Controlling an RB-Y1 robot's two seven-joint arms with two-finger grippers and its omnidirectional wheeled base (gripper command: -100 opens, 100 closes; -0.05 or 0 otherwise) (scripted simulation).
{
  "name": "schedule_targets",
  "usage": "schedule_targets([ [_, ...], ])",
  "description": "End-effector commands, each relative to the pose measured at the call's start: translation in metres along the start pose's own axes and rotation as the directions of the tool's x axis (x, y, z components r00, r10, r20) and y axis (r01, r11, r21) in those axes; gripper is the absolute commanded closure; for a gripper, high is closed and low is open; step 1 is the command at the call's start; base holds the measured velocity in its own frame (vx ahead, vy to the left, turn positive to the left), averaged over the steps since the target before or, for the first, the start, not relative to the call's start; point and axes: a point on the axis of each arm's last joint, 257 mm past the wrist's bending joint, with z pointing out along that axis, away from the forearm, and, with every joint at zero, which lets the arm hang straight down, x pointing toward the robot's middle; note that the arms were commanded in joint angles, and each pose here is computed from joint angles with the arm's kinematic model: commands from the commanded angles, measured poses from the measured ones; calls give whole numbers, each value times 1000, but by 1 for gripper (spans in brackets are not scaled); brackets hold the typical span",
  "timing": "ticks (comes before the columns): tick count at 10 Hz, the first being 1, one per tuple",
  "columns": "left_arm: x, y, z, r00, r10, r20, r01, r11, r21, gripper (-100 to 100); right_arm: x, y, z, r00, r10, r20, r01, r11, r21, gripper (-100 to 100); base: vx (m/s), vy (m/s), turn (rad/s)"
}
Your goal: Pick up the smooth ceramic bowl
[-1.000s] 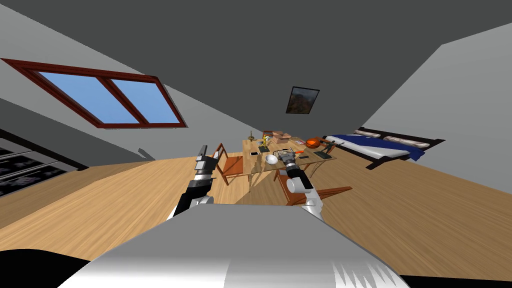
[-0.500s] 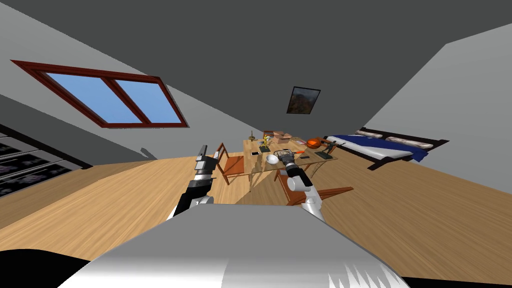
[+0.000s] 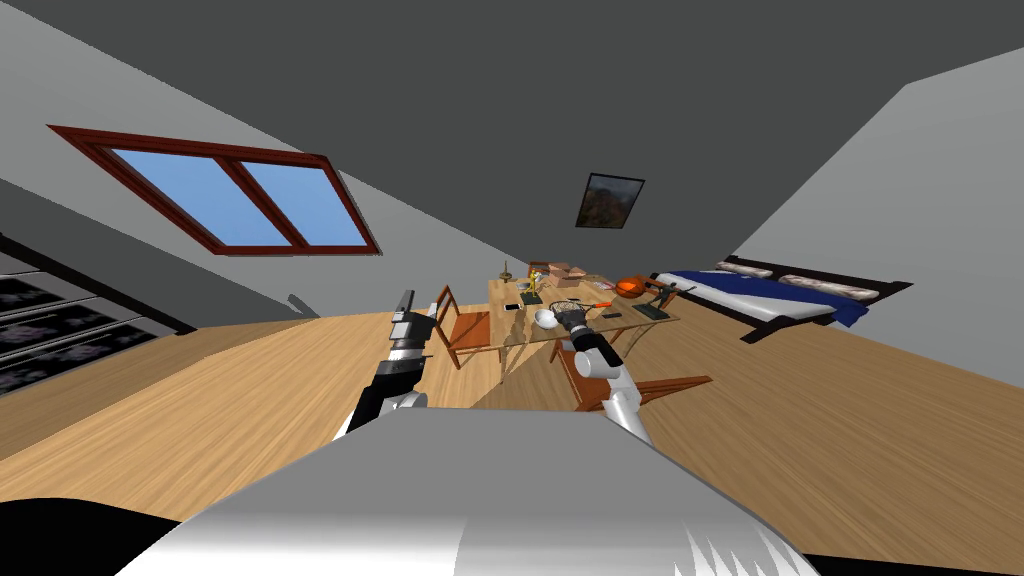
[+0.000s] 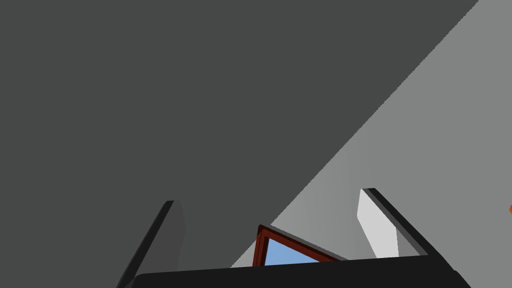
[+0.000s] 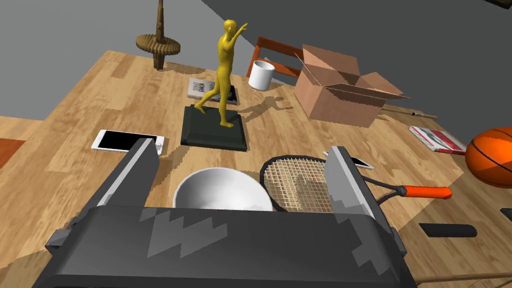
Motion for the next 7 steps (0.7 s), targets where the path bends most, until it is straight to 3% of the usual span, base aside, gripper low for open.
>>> schedule_targets([
  [1, 0, 0, 0, 1000, 0, 0, 0, 1000, 0, 0, -3, 1, 1, 999, 39, 9, -39, 999, 3, -100, -1, 7, -2],
  [2, 0, 0, 0, 1000, 0, 0, 0, 1000, 0, 0, -20, 0, 6, 993, 95, 66, -96, 995, 18, -100, 0, 17, 41],
  [4, 0, 0, 0, 1000, 0, 0, 0, 1000, 0, 0, -20, 0, 6, 988, 137, 66, -139, 990, 15, -100, 2, 12, 10],
  [5, 0, 0, 0, 1000, 0, 0, 0, 1000, 0, 0, -38, -1, 10, 974, 190, 125, -194, 981, 22, -100, 5, 16, 43],
  [7, 0, 0, 0, 1000, 0, 0, 0, 1000, 0, 0, -38, -1, 10, 965, 232, 126, -236, 972, 17, -100, 6, 10, 10],
])
